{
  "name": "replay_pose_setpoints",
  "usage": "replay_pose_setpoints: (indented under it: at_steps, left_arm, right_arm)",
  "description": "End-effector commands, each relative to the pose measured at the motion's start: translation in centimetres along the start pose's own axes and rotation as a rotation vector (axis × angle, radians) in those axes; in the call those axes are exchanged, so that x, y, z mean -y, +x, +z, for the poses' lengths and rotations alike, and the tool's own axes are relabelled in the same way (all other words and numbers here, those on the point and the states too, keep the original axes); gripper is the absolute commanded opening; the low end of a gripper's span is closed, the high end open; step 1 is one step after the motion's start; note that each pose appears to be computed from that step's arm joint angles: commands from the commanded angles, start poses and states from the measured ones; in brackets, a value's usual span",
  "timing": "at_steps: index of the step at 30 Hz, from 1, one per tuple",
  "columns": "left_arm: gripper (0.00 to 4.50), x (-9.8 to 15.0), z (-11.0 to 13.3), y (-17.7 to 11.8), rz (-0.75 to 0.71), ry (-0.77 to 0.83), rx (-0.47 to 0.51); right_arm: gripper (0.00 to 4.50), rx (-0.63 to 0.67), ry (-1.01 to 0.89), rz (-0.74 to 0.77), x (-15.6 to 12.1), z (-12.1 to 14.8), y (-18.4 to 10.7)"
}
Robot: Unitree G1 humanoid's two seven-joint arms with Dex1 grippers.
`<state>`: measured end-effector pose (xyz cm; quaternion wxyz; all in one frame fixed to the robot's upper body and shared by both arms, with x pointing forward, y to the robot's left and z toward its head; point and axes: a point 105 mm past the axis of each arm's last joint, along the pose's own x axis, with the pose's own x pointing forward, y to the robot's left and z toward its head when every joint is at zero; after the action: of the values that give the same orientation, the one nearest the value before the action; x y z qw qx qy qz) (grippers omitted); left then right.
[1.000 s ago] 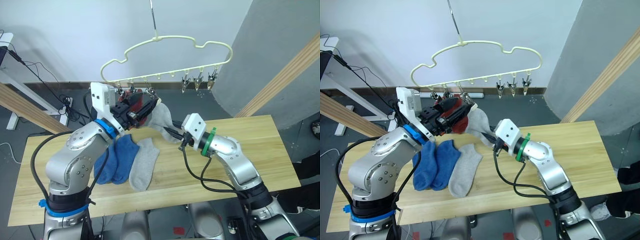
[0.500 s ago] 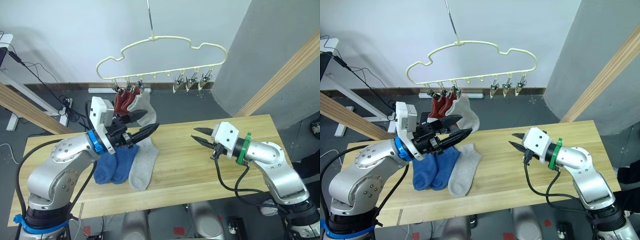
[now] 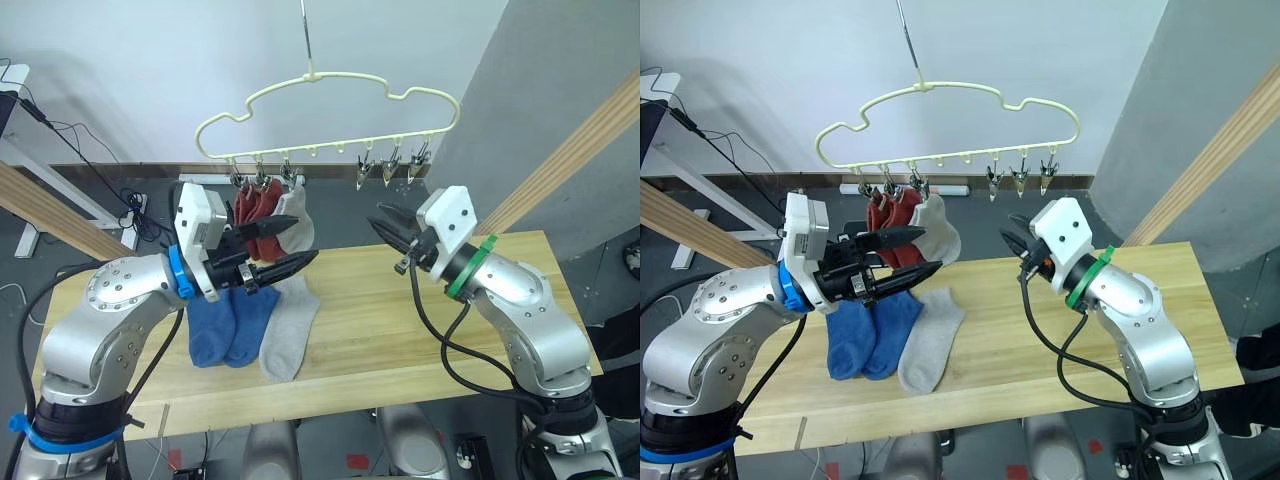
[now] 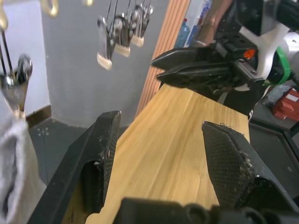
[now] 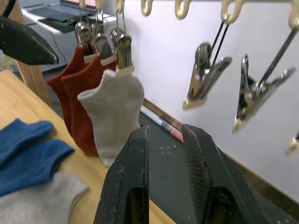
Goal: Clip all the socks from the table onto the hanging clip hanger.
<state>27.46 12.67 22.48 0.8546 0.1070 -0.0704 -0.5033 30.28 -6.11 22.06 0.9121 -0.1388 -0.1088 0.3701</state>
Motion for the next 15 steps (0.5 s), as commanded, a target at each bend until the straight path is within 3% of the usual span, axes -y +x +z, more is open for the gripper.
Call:
replay_pose_setpoints:
  at_steps: [1, 15]
  left_arm:
    - [3.05, 0.17, 0.70, 0.18, -0.010, 0.031, 0.027]
    - [3.05, 0.19, 1.21, 1.15, -0.002, 0.045, 0.061]
  right_arm:
    - [1.10, 0.027, -0.009, -0.009, -0.27, 1.44, 0.13]
    - [1.10, 0.042, 0.019, -0.043, 0.00, 1.77, 0.75]
